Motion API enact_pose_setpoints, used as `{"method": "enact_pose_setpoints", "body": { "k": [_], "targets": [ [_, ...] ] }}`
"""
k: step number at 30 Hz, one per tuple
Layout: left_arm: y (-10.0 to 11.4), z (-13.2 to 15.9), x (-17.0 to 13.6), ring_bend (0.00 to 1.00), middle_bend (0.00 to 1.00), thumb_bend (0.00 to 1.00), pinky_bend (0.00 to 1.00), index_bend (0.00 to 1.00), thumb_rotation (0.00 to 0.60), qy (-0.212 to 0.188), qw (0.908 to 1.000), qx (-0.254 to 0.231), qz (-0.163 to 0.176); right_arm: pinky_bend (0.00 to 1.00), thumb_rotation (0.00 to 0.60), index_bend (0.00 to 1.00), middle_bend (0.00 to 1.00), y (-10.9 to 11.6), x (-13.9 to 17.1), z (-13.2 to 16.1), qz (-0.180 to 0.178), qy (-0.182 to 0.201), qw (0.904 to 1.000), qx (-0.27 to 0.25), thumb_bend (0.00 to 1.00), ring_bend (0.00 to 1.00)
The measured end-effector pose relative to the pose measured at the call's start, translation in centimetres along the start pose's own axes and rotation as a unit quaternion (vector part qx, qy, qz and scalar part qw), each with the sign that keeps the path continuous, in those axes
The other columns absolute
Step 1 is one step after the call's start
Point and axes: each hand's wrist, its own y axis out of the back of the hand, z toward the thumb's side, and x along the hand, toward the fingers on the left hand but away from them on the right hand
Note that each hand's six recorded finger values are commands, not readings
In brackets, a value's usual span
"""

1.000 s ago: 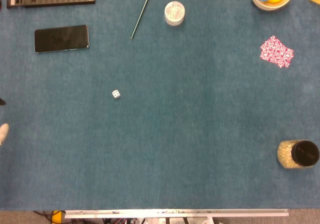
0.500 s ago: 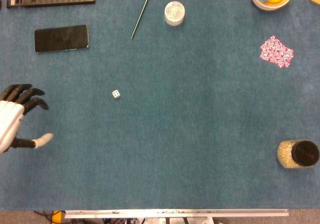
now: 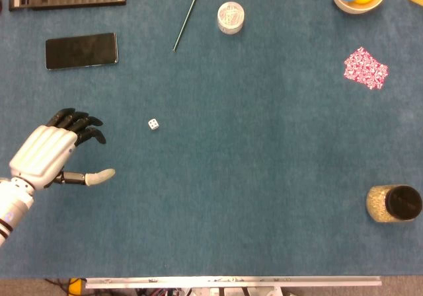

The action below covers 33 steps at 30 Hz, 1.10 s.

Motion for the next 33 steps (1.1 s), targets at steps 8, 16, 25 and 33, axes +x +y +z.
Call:
{"method": "enact_pose_setpoints", "body": {
  "k": [8,16,25,33],
  "targets": [
    [-1.5,0.2,1.7,0.00,0.12,0.04,0.00,0.35,0.090,0.002,0.9996,-0.013,-0.025,0.14,0.600,0.25,0.23,-0.1,-0.2,-0.2,0.001,-0.003,1.0000,0.001,0.29,0.07],
    [-2.7,1.0,3.1,0.00,0.09,0.04,0.00,0.35,0.053,-0.004,0.9992,-0.012,-0.038,0.14,0.600,0.25,0.23,-0.2,-0.3,0.0,0.002,-0.001,1.0000,0.001,0.29,0.07],
    [-4.2,2.3,4.6,0.00,0.09,0.04,0.00,0.35,0.035,-0.017,0.9983,-0.015,-0.053,0.14,0.600,0.25,0.23,-0.1,-0.2,-0.2,0.001,-0.003,1.0000,0.001,0.29,0.07],
    [-4.9,3.4,5.6,0.00,0.08,0.04,0.00,0.34,0.016,-0.030,0.9977,-0.016,-0.058,0.14,0.600,0.25,0.23,-0.2,-0.1,-0.5,0.002,-0.007,1.0000,0.002,0.29,0.07]
  ]
}}
